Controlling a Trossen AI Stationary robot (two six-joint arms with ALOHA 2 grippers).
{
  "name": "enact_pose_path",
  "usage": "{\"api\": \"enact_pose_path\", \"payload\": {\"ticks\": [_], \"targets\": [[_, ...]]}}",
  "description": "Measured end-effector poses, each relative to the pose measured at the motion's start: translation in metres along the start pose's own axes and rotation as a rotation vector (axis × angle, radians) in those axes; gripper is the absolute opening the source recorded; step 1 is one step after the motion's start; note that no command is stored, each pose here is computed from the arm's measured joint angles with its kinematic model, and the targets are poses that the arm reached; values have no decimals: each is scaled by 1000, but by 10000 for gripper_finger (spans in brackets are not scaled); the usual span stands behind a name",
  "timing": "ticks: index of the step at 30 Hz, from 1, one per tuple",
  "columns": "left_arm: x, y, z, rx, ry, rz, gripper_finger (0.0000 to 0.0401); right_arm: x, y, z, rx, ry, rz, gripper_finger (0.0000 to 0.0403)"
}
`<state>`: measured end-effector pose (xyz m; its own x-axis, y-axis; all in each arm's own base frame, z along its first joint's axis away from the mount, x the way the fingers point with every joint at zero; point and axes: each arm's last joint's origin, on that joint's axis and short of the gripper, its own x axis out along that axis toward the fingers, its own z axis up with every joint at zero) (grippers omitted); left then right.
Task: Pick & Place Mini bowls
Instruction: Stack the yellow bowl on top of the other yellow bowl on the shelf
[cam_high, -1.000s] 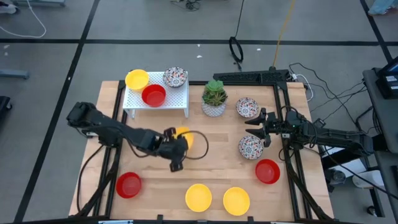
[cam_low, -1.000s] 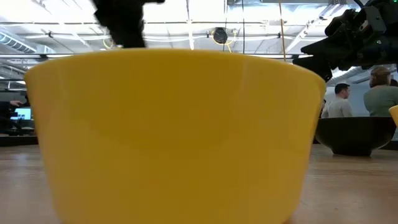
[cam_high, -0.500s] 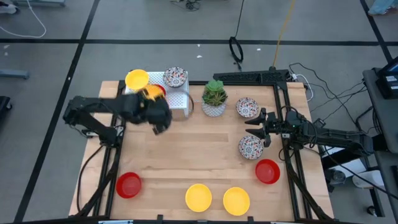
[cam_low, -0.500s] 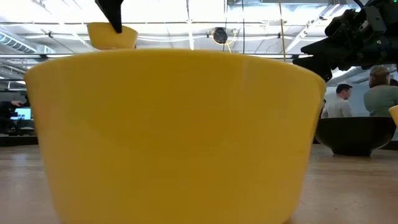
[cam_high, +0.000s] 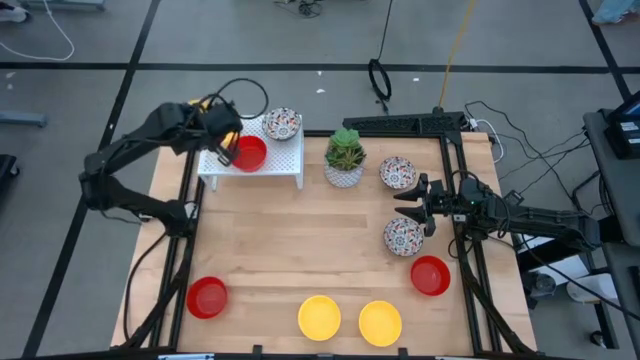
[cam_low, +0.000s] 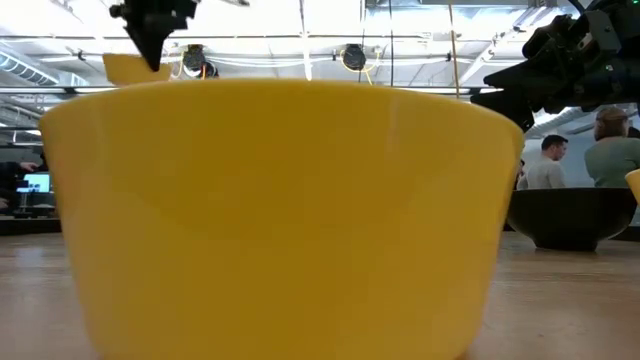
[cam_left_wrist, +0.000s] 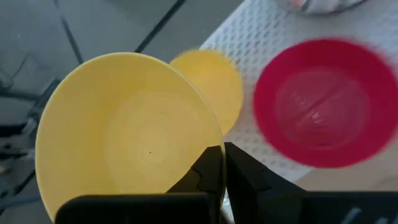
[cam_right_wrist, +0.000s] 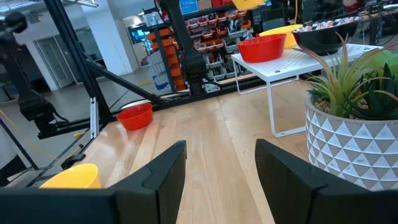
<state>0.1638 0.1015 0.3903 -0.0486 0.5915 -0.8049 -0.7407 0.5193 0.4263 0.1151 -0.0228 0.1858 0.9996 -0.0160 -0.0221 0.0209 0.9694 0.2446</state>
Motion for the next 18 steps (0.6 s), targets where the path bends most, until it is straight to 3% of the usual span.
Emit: {"api": "enact_pose_path", "payload": {"ticks": [3,11,18], "targets": [[18,6,4,-1,28,3,6,0,0,0,0,0,0,183],[67,9,22,1,-53,-78,10,0,0,0,0,0,0,183],[95,8,16,-13,26,-121,18,0,0,0,0,0,0,183]]}}
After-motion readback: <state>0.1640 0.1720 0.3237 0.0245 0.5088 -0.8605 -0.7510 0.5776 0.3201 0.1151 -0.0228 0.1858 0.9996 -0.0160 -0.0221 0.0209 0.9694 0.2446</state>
